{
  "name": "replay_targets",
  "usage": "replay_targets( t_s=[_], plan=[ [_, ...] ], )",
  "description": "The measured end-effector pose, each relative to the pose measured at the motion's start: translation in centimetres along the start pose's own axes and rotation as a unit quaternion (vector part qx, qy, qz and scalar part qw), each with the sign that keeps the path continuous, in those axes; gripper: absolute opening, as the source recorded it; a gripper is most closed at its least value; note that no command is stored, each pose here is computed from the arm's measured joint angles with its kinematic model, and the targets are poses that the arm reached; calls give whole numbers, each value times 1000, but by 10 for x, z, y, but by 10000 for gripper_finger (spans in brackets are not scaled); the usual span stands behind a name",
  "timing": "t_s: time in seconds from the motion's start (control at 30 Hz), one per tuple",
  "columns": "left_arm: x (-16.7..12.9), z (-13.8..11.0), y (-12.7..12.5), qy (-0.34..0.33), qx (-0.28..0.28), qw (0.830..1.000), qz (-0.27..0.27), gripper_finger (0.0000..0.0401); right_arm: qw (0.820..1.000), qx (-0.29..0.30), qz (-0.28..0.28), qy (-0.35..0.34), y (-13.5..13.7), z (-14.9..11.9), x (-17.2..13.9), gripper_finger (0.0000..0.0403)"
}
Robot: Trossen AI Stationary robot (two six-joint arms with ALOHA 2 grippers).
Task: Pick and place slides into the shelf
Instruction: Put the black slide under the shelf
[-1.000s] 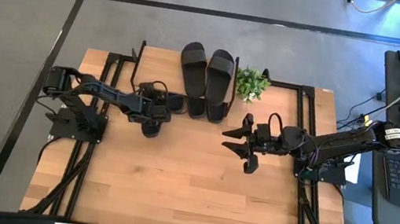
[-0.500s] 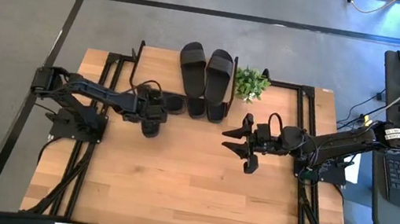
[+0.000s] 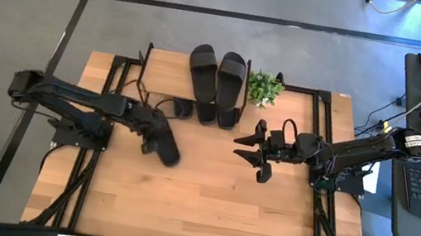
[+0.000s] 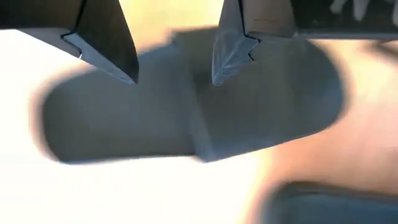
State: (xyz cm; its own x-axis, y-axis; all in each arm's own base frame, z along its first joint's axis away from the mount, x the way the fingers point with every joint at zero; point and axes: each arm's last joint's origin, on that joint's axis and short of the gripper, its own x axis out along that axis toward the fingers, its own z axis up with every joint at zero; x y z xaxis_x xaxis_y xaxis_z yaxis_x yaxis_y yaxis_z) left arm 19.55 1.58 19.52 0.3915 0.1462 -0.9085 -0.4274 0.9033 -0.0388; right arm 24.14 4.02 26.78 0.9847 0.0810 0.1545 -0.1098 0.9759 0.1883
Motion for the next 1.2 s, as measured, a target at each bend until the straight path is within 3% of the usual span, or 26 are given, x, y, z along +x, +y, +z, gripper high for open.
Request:
replay_targets(
  t_s=[0.1,0.3,0.53,0.63,0.73,0.9,1.2],
  plan=[
    [-18,-2,-8,-25,-20,996,-89,195,1000,-1,0,0,0,0,0,156],
    [-50,-8,-21,-96,-57,979,-173,195,1000,-2,0,0,0,0,0,156],
    [-72,-1,-57,-153,-55,924,-345,195,1000,-12,0,1,0,0,0,156],
    [-71,4,-73,-191,-58,914,-353,195,1000,-16,0,1,0,0,0,156],
    [-60,7,-87,-215,-86,917,-325,195,1000,-17,-2,2,-1,0,0,156],
    [-29,9,-109,-209,-116,928,-287,195,999,-39,-3,4,-1,-1,0,156],
    [35,12,-141,-190,-154,925,-290,195,998,-55,-5,8,-2,-1,0,156]
  ],
)
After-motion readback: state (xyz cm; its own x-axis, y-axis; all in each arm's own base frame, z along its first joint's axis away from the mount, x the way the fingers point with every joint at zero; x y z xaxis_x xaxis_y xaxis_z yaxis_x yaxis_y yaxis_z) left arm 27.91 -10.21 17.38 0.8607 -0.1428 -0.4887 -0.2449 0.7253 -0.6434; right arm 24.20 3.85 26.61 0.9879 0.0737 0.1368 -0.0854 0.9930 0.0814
